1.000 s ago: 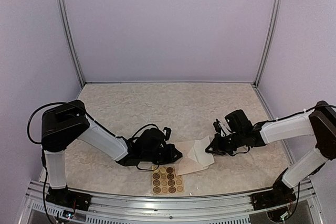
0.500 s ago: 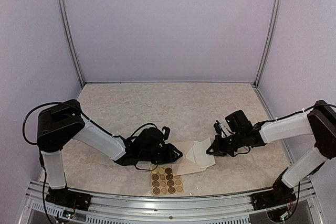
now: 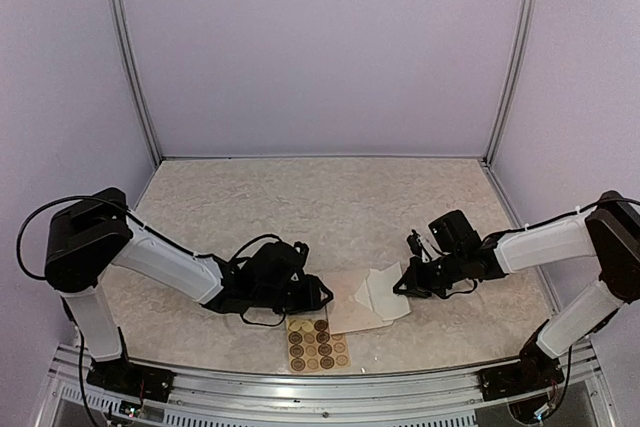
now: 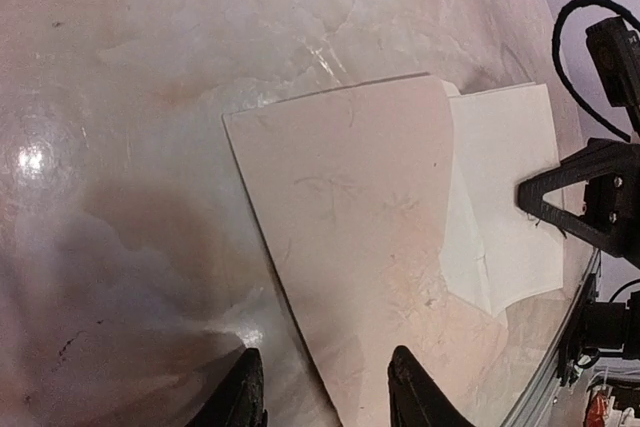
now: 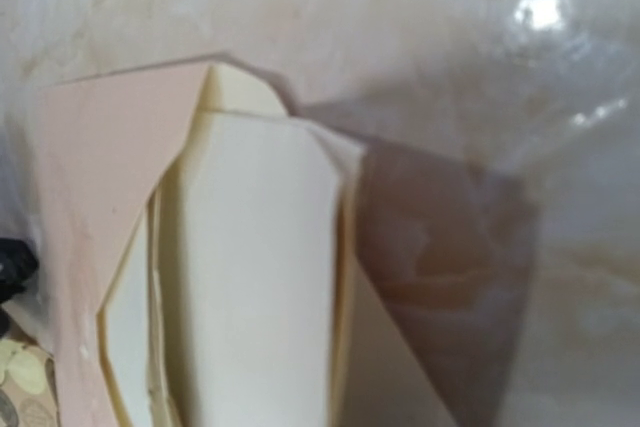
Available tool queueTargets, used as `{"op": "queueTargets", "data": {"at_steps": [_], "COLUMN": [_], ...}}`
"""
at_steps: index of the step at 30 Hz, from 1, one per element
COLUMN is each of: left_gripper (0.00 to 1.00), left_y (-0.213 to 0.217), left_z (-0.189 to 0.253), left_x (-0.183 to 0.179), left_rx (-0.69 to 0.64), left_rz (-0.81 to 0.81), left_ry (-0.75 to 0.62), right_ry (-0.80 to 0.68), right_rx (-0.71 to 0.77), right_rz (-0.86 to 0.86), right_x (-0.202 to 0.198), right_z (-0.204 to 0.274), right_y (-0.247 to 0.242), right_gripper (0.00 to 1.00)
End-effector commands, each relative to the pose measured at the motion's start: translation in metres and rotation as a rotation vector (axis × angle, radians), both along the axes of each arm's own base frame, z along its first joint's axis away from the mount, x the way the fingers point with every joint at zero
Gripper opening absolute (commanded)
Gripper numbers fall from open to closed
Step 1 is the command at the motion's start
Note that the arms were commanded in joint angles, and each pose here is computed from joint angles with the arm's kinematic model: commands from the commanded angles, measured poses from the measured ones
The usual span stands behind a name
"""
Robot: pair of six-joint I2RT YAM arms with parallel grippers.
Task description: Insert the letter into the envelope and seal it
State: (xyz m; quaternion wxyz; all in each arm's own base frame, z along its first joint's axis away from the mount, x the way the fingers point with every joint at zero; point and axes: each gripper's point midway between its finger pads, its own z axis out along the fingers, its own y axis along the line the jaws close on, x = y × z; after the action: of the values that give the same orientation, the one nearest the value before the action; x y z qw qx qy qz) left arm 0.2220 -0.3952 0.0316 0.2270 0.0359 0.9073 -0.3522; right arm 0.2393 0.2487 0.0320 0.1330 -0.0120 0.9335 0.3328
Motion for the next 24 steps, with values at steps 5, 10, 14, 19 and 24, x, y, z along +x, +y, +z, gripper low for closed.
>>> {"op": "queueTargets", "data": {"at_steps": [5, 10, 14, 19, 24], "left_gripper": [0.37, 0.31, 0.31, 0.30, 0.30], "left_y": [-0.007, -0.007, -0.008, -0.010, -0.012], "left_z": [-0.023, -0.030, -0.030, -0.030, -0.029], "left_x": [-0.010, -0.014, -0.015, -0.017, -0.017], "left_rx": [-0.009, -0.006, -0.008, -0.009, -0.013], "left_rz": [-0.035, -0.041, -0.041, -0.044, -0.046], "left_ry": [0.070, 0.086, 0.085, 0.087, 0.084], "right_ry": [0.002, -0.004, 0.001, 0.009, 0.010], "right_rx": [0.018, 0.057, 0.074, 0.096, 0.112], "right_rz": [0.016, 0.024, 0.044, 0.057, 0.069], "right_x": [0.000, 0.001, 0.000, -0.002, -0.005], "right_z": [-0.002, 0.002, 0.002, 0.001, 0.001], "right_y": [0.002, 0.012, 0.023, 0.033, 0.044], "right_gripper": [0.00, 0.00, 0.00, 0.00, 0.00]}}
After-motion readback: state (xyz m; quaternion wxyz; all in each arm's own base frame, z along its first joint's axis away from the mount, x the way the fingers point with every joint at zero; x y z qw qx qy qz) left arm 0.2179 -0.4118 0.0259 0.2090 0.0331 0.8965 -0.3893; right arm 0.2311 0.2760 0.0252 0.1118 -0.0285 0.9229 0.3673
